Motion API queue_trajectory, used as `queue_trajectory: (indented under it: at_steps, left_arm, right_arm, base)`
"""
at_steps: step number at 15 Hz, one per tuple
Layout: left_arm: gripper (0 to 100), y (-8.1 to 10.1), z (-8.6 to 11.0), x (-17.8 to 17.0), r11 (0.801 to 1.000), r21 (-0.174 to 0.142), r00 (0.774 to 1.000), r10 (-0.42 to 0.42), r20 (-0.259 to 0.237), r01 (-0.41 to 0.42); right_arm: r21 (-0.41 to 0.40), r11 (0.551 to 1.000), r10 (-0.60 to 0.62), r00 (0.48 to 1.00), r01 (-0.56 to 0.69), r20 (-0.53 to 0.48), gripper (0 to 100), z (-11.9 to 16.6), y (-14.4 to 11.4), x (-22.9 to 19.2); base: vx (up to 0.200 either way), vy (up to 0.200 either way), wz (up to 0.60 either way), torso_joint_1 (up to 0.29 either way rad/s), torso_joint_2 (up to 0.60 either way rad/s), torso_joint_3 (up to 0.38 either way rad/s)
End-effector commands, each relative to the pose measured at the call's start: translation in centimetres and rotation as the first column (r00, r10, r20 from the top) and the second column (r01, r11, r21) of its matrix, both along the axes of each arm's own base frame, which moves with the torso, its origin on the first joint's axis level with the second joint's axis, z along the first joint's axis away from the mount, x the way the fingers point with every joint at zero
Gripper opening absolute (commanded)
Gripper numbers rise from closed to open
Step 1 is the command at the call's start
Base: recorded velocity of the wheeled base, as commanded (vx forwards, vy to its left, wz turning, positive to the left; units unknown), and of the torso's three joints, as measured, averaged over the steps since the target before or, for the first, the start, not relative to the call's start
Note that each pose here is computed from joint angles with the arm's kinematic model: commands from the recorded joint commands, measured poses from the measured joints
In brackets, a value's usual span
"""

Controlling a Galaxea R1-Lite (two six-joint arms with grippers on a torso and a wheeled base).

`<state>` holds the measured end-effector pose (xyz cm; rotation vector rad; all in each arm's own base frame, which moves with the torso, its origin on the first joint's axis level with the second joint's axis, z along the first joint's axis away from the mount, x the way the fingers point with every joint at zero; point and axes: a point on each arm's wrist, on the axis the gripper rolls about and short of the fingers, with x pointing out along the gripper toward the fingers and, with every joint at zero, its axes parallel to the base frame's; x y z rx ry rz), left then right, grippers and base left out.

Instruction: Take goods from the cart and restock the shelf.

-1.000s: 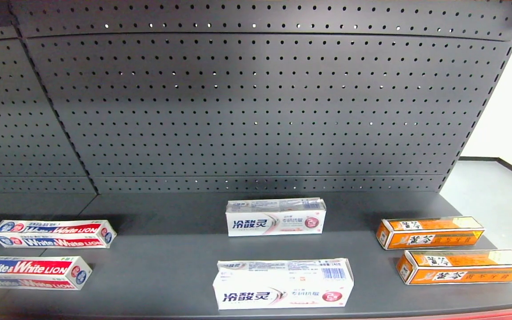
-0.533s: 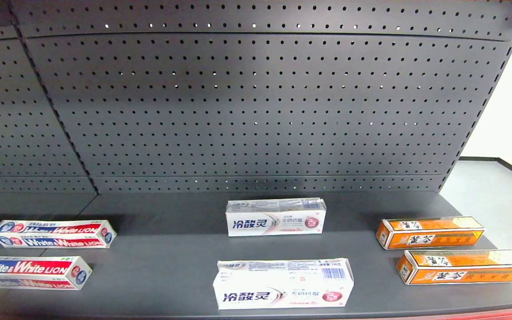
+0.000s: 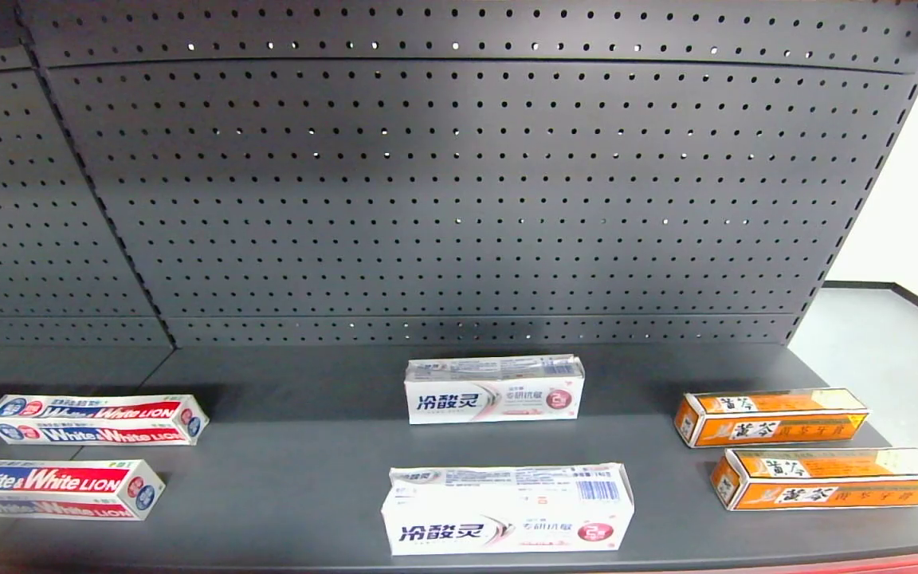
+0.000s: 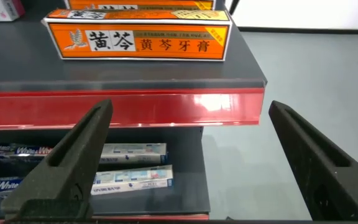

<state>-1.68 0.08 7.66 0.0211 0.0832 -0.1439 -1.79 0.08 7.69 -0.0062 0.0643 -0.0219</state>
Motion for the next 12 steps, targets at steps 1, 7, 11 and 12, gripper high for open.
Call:
queue_trajectory:
  at_steps: [1,7,11,12]
  left_arm:
    - [100,-0.02,0.00,0.01,1.000,0.001,1.000,-0.010,-0.001,0.010]
    - [100,-0.03,0.00,0.01,1.000,0.001,1.000,-0.012,-0.001,0.012]
    - [100,-0.03,0.00,0.01,1.000,0.001,1.000,-0.012,-0.001,0.012]
    - [100,-0.03,0.00,0.01,1.000,0.001,1.000,-0.012,-0.001,0.012]
  right_arm:
    - [-0.002,1.000,0.028,0.997,-0.028,0.066,100,-0.12,-0.05,-0.49]
    - [-0.002,0.999,0.033,0.997,-0.033,0.066,100,-0.12,-0.06,-0.49]
    - [-0.002,0.999,0.033,0.997,-0.033,0.066,100,-0.12,-0.06,-0.49]
    - [-0.002,0.999,0.033,0.997,-0.033,0.066,100,-0.12,-0.06,-0.49]
  base:
    - [0.000,0.000,0.00,0.000,0.00,0.000]
    - [0.000,0.000,0.00,0.000,0.00,0.000]
    - [0.000,0.000,0.00,0.000,0.00,0.000]
    - [0.000,0.000,0.00,0.000,0.00,0.000]
